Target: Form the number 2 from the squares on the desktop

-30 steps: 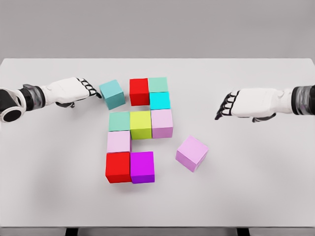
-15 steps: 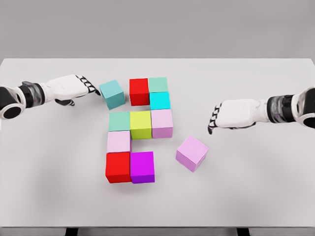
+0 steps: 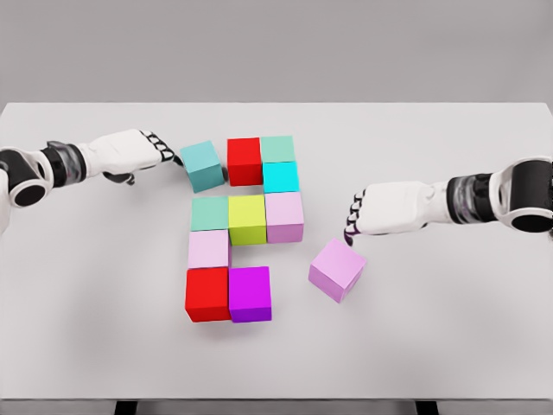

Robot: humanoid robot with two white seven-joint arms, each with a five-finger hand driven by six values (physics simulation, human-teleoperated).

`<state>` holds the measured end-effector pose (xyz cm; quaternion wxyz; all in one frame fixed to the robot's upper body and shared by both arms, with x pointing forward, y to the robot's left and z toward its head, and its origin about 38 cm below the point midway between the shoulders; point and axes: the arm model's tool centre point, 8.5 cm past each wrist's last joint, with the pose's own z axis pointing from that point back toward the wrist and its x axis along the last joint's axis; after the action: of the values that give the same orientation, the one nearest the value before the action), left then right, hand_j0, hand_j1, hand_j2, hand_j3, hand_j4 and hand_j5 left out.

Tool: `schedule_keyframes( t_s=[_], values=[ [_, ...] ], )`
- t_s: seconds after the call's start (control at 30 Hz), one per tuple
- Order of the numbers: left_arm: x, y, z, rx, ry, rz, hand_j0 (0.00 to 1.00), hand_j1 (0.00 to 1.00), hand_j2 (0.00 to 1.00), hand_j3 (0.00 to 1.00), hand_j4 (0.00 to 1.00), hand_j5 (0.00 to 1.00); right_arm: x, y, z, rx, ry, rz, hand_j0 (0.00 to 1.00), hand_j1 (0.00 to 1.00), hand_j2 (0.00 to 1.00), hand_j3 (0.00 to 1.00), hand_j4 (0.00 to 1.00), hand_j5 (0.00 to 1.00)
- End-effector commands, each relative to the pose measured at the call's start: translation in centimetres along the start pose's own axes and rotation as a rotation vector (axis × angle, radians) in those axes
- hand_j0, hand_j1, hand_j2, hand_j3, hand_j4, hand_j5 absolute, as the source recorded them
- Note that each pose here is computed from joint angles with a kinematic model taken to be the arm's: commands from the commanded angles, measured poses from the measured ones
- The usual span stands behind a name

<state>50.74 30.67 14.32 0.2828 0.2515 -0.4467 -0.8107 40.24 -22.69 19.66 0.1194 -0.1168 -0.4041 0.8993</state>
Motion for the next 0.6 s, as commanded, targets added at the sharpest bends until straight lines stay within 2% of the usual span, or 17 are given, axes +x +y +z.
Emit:
schedule_keyframes(
  t_s=[0.0,0.33,0.43,0.57],
  values=[
    [0.0,-0.1,-0.2,0.001,-0.001,0.011,0.86,0.86,0.86,0.86,0.86,0.86,-0.4,0.2,-0.6,0.000,0.005,-0.020,0.64,0.64,0.64,0.64,0.64,0.64],
    [0.3,0.3,-0.5,0.009,-0.007,0.010,0.86,0.86,0.86,0.86,0.86,0.86,0.1,-0.2,-1.3,-0.009,-0.010,-0.004,0.64,0.64,0.64,0.64,0.64,0.64],
    [0.3,0.3,-0.5,0.009,-0.007,0.010,0.87,0.87,0.87,0.87,0.87,0.87,1.3,-0.3,-1.5,-0.010,-0.038,0.015,0.64,0.64,0.64,0.64,0.64,0.64],
    [0.3,0.3,-0.5,0.009,-0.007,0.010,0.87,0.87,0.87,0.87,0.87,0.87,1.8,-0.4,-1.6,-0.012,-0.051,0.024,0.64,0.64,0.64,0.64,0.64,0.64]
  ],
)
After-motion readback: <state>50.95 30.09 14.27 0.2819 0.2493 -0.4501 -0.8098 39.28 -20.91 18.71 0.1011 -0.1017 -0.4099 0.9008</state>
